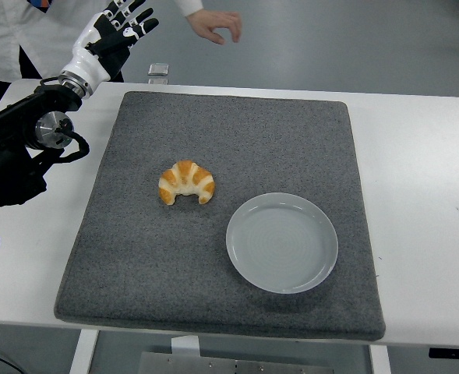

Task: Place the bread on the plate

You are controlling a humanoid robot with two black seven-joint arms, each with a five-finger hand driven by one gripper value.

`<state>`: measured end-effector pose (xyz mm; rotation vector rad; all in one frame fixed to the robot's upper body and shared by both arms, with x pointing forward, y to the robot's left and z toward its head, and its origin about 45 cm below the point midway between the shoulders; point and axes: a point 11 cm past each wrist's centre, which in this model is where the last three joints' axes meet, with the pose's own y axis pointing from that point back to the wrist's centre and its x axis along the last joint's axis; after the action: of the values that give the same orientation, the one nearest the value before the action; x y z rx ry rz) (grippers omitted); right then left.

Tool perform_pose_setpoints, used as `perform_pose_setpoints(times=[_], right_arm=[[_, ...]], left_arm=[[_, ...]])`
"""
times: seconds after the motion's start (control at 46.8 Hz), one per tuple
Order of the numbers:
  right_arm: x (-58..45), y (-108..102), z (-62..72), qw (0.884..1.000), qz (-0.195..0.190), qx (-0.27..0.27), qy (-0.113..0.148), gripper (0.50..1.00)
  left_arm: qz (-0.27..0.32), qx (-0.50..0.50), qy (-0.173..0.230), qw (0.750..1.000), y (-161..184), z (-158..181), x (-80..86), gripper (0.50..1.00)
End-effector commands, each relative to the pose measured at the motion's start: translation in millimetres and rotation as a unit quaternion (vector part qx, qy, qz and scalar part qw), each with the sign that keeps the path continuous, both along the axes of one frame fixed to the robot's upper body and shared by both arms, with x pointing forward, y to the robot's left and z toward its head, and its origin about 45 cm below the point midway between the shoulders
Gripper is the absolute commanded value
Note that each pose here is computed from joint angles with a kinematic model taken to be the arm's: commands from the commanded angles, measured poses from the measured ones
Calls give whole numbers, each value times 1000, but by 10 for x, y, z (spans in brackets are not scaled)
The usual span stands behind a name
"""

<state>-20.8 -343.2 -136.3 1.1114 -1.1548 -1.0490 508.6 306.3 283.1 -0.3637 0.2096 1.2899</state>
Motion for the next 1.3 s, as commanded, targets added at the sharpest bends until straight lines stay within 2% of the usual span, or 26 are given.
perform_pose_setpoints(times=[0.0, 1.282], right_arm=[[0, 0, 0, 1000, 0, 0, 0, 932], [0, 0, 0, 1000, 0, 0, 0, 930]], left_arm=[[0, 0, 0, 1000, 2, -2, -1, 992], [7, -5, -1, 1000, 8, 22, 14, 992]])
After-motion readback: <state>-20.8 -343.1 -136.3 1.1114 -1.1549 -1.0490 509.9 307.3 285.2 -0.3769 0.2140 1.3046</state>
